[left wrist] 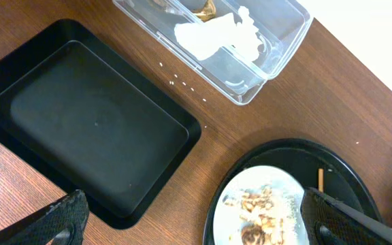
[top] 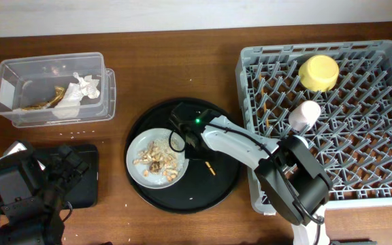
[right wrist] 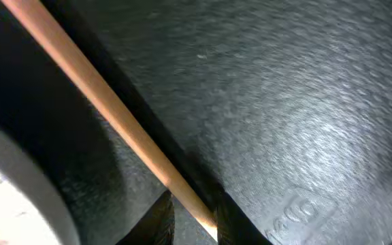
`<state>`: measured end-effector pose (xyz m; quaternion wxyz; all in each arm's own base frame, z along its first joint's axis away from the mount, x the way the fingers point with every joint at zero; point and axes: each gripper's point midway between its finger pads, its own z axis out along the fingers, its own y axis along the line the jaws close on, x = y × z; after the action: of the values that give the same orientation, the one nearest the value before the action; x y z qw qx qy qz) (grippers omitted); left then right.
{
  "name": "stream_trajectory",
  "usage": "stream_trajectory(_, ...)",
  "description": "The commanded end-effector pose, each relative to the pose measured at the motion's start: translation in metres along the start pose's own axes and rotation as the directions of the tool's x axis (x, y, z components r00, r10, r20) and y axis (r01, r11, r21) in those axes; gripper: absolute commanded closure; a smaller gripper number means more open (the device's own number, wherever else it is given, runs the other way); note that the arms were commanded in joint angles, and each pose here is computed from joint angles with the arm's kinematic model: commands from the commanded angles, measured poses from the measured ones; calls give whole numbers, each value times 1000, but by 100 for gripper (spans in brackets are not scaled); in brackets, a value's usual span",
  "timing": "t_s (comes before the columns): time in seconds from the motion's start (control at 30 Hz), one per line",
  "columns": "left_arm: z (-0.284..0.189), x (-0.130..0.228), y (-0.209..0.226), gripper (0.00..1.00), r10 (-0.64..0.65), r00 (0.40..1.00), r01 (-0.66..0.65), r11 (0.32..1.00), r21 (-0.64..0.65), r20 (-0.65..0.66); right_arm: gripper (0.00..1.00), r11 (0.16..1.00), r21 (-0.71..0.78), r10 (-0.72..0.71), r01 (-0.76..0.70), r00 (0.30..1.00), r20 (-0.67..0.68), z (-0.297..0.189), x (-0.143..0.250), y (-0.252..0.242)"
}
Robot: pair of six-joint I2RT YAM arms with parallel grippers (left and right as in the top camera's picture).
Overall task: Sort waste into correct bins and load items into the dishwasher rack
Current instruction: 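Reach the right gripper to the second chopstick and grasp it, then carry the chopstick into the rack and release it with the right gripper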
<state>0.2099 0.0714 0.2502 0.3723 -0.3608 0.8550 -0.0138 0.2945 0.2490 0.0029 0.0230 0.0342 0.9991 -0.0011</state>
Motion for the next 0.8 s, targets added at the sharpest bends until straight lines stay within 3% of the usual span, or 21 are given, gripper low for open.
stream_trajectory(0.0, 0, 0, -1, 1, 4, 1000, -4, 1000, 5, -2, 77, 997, 46, -69, 67, 997, 35, 2, -12, -5)
stream_trajectory(0.1, 0, 0, -1, 1, 4, 1000, -4, 1000, 5, -2, 90, 997, 47, -69, 67, 997, 35, 2, -12, -6)
stream_trajectory(0.3, 0, 0, -1, 1, 4, 1000, -4, 1000, 5, -2, 96, 997, 45, -69, 68, 997, 24, -4, -9, -7)
stream_trajectory(0.5, 0, 0, -1, 1, 4, 1000, -4, 1000, 5, -2, 96, 986, -67, -143, 150, 985, 100, -80, -20, -7)
stream_trajectory(0.63, 0, 0, -1, 1, 4, 1000, -4, 1000, 5, -2, 96, 990, -81, -95, 115, 972, 215, -137, -74, -77)
stream_trajectory(0.77, 0, 0, -1, 1, 4, 1000, -4, 1000, 5, -2, 96, 993, -24, -109, 118, 962, 250, -146, -112, -168)
